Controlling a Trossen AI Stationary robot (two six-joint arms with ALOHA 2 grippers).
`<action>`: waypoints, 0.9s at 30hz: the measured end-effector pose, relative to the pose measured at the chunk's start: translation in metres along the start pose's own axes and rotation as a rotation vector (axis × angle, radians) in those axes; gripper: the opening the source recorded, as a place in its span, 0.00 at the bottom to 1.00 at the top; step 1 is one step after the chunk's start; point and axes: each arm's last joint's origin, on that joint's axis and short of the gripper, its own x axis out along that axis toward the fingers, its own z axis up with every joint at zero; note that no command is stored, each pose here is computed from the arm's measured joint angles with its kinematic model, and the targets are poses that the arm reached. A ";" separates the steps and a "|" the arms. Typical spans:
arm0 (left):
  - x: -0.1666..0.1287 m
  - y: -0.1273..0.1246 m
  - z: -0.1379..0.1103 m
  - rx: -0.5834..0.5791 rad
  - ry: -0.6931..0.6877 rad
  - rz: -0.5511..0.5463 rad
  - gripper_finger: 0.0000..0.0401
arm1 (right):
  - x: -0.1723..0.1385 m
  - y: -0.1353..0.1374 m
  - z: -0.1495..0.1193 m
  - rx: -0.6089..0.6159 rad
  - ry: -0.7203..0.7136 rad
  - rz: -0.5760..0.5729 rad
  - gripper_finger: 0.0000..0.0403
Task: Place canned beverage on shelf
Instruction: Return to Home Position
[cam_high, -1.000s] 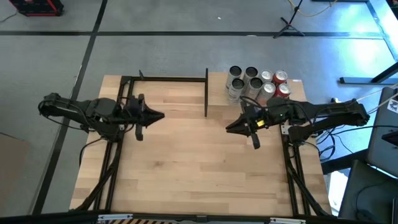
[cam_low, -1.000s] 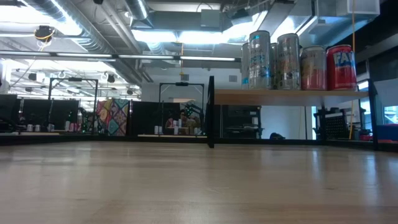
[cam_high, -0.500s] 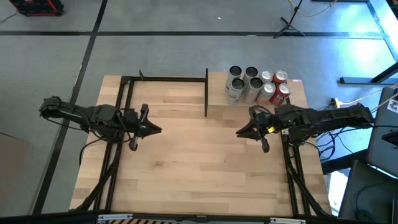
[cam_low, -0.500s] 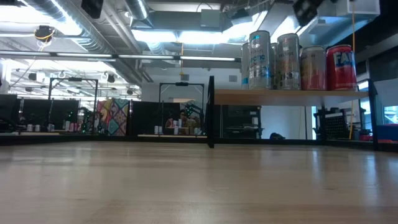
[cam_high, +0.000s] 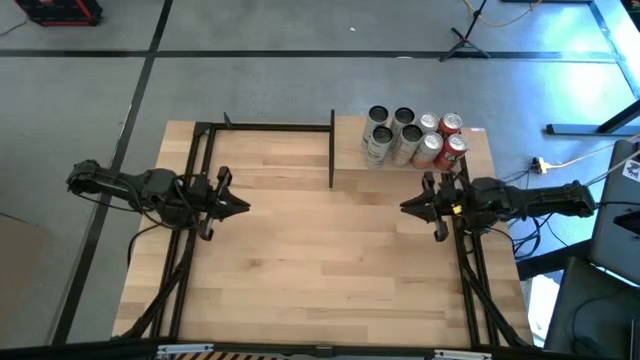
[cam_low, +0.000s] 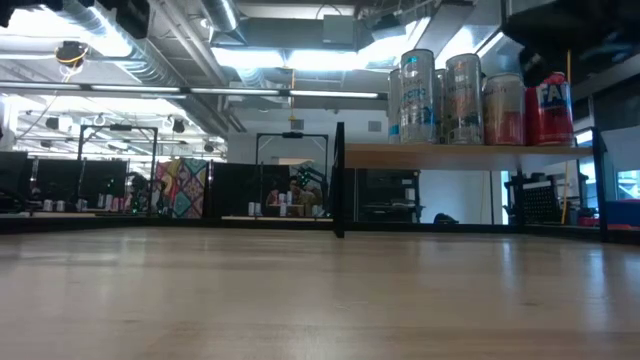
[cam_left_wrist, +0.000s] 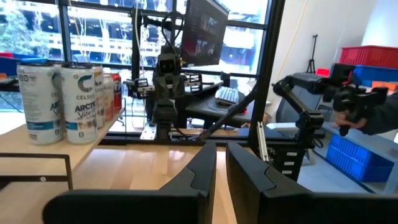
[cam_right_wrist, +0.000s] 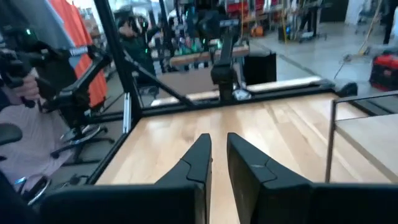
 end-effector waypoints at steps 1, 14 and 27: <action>-0.001 0.000 -0.001 0.004 -0.002 0.000 0.08 | -0.003 -0.001 -0.004 0.000 -0.016 -0.004 0.10; -0.007 0.002 -0.011 -0.018 -0.018 -0.002 0.08 | -0.020 -0.011 -0.054 0.035 -0.103 -0.056 0.10; -0.013 0.002 -0.009 0.029 -0.038 -0.041 0.08 | -0.019 -0.016 -0.072 0.048 -0.085 -0.098 0.10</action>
